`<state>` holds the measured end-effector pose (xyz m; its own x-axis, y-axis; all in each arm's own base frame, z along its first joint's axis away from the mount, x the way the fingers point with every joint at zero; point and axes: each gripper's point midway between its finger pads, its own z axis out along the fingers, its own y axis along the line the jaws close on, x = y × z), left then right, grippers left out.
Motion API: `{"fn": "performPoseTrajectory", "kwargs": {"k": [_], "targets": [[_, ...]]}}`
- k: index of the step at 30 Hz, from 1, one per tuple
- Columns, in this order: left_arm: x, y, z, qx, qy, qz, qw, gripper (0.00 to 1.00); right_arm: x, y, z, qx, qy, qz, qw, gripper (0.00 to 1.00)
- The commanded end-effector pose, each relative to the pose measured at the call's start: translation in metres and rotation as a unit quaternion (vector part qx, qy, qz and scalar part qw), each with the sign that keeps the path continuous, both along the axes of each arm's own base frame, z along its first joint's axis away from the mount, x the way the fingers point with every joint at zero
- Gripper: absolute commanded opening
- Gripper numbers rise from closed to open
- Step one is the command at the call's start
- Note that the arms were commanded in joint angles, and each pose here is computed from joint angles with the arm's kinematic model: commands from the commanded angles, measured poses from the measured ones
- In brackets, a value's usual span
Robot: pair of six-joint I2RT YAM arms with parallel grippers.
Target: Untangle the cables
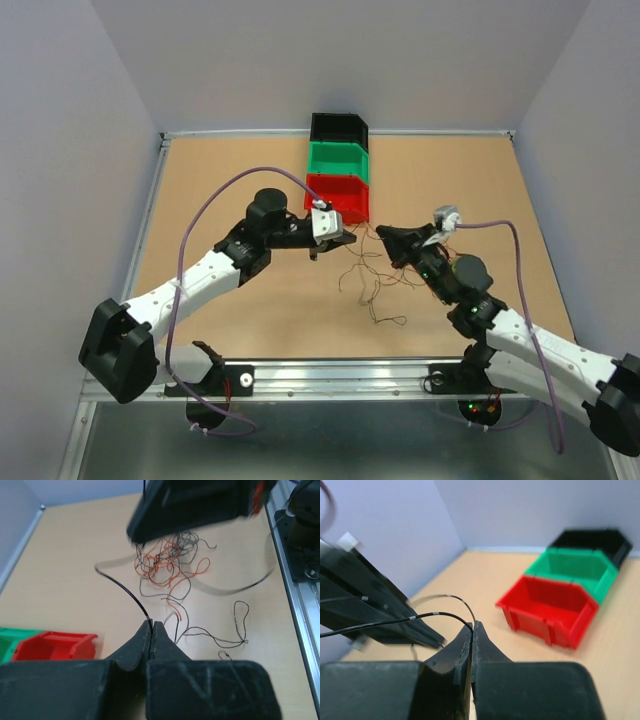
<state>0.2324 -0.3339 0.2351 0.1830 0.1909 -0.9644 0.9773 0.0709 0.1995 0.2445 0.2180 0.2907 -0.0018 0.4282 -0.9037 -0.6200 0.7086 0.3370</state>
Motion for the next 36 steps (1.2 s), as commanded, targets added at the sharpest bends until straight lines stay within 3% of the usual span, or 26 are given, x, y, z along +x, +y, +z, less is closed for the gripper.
{"fn": "performPoseTrajectory", "kwargs": {"k": [1, 9, 23, 36], "targets": [[-0.015, 0.005, 0.027, -0.025, -0.023, -0.031, 0.999, 0.0, 0.01, 0.029, -0.013, -0.042, 0.031, 0.035, 0.998, 0.01], [-0.008, 0.022, 0.041, -0.04, -0.013, -0.028, 0.999, 0.0, 0.002, 0.071, -0.041, -0.106, 0.048, 0.137, 0.984, 0.01], [-0.02, 0.019, 0.031, -0.025, 0.007, -0.078, 0.997, 0.0, -0.007, 0.094, -0.055, -0.139, 0.046, 0.206, 0.968, 0.09], [-0.022, 0.02, 0.03, -0.022, 0.009, -0.086, 0.996, 0.0, -0.023, 0.107, -0.057, -0.145, 0.037, 0.267, 0.952, 0.34]]}}
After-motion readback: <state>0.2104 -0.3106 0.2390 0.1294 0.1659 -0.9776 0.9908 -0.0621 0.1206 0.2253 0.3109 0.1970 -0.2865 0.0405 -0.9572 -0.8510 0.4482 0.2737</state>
